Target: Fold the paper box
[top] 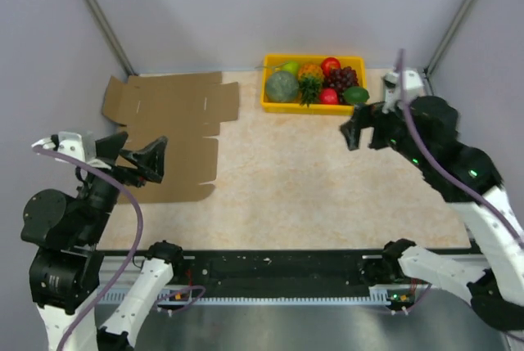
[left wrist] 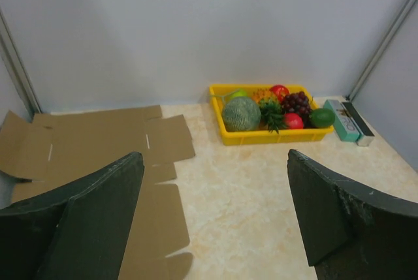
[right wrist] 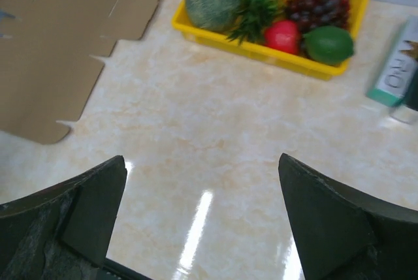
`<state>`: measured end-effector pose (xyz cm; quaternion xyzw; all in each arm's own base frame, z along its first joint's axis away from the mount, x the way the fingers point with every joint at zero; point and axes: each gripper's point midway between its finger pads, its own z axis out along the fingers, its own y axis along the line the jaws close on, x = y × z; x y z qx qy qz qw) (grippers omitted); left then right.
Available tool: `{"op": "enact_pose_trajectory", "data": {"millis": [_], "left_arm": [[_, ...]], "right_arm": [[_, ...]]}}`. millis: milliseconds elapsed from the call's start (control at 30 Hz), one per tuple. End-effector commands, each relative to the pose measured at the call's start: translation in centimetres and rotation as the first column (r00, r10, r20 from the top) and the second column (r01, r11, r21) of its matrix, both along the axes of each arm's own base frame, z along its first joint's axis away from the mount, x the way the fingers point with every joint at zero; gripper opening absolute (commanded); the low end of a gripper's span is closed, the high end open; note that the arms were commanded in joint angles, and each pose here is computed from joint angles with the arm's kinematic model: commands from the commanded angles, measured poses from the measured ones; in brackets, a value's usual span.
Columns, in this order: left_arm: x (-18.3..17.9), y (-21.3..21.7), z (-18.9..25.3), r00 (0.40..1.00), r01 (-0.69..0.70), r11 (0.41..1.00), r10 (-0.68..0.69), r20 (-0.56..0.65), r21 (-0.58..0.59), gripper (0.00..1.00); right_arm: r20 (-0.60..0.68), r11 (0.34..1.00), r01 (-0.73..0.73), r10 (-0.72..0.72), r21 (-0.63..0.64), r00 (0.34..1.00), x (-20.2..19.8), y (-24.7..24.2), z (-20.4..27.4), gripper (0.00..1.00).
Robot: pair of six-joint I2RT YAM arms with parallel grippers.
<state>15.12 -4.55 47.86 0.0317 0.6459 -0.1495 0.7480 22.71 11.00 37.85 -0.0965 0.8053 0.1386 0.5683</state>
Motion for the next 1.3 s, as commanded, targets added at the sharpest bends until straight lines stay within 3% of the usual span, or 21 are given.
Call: {"op": "enact_pose_trajectory", "data": {"millis": [0, 100, 133, 233, 333, 400, 467, 533, 567, 633, 767, 800, 967, 1000, 1067, 1133, 1267], "left_arm": [[0.7, -1.2, -2.4, 0.996, 0.053, 0.997, -0.057, -0.062, -0.063, 0.93], [0.9, -2.0, -4.7, 0.989, 0.083, 0.992, -0.094, -0.117, -0.097, 0.91], [0.6, -2.1, -5.4, 0.986, 0.090, 0.990, -0.103, -0.131, -0.106, 0.91], [1.9, -1.0, -9.8, 0.960, -0.027, 0.988, -0.017, -0.279, -0.153, 0.91], [4.1, -0.8, -14.6, 0.894, -0.140, 0.965, 0.027, -0.448, -0.221, 0.90], [5.8, -1.4, -18.4, 0.831, -0.191, 0.951, 0.025, -0.556, -0.243, 0.93], [8.3, -0.9, -21.1, 0.755, -0.280, 0.939, 0.085, -0.650, -0.202, 0.95], [11.0, -0.8, -23.0, 0.702, -0.336, 0.924, 0.119, -0.702, -0.180, 0.95], [13.0, -0.8, -22.5, 0.728, -0.348, 0.914, 0.125, -0.675, -0.207, 0.95], [15.9, -0.5, -24.2, 0.688, -0.384, 0.889, 0.096, -0.719, -0.248, 0.92], [20.8, 0.6, -27.9, 0.655, -0.398, 0.844, -0.012, -0.755, -0.359, 0.65], [22.1, 0.3, -29.3, 0.643, -0.381, 0.836, -0.067, -0.763, -0.395, 0.65], [24.9, 4.1, -33.6, 0.574, -0.449, 0.812, -0.059, -0.817, -0.374, 0.63], [25.2, 4.5, -35.7, 0.529, -0.470, 0.812, -0.054, -0.847, -0.346, 0.58], [25.9, 4.4, -36.5, 0.514, -0.454, 0.811, -0.099, -0.852, -0.368, 0.53], [25.8, 3.7, -38.2, 0.454, -0.442, 0.816, -0.156, -0.877, -0.374, 0.43], [24.3, 4.4, -40.3, 0.396, -0.502, 0.804, -0.115, -0.911, -0.320, 0.41]], "right_arm": [[-0.073, 0.984, -0.160, 0.166, 0.083, 0.983, 4.3, 9.7, -2.1, 0.99], [-0.144, 0.917, -0.314, 0.356, 0.247, 0.923, 5.3, 17.0, -5.0, 0.99], [-0.088, 0.884, -0.352, 0.395, 0.308, 0.914, 6.9, 19.8, -4.9, 0.99], [-0.135, 0.831, -0.393, 0.475, 0.394, 0.869, 8.6, 25.9, -8.7, 0.99], [-0.138, 0.745, -0.397, 0.541, 0.535, 0.829, 9.8, 30.2, -9.9, 0.99], [-0.225, 0.742, -0.341, 0.546, 0.577, 0.807, 11.2, 32.4, -13.6, 0.99], [-0.227, 0.723, -0.328, 0.555, 0.608, 0.801, 12.6, 34.3, -15.3, 0.98], [-0.217, 0.722, -0.299, 0.528, 0.624, 0.821, 14.2, 35.0, -15.5, 0.95], [-0.281, 0.751, -0.225, 0.481, 0.621, 0.831, 15.4, 35.4, -17.9, 0.94], [-0.288, 0.751, -0.194, 0.459, 0.632, 0.840, 16.9, 36.3, -18.2, 0.88], [-0.387, 0.762, -0.042, 0.375, 0.646, 0.842, 19.6, 37.2, -21.8, 0.83], [-0.444, 0.787, 0.000, 0.347, 0.617, 0.826, 20.0, 37.1, -24.5, 0.77], [-0.472, 0.801, 0.094, 0.249, 0.591, 0.846, 23.4, 36.4, -27.1, 0.76], [-0.476, 0.803, 0.107, 0.235, 0.587, 0.847, 24.0, 36.2, -27.6, 0.76], [-0.499, 0.818, 0.134, 0.203, 0.559, 0.842, 25.1, 36.3, -29.6, 0.76], [-0.510, 0.827, 0.154, 0.176, 0.540, 0.842, 26.2, 36.4, -30.1, 0.74], [-0.536, 0.819, 0.227, 0.113, 0.527, 0.837, 28.2, 35.7, -32.8, 0.74]]}}
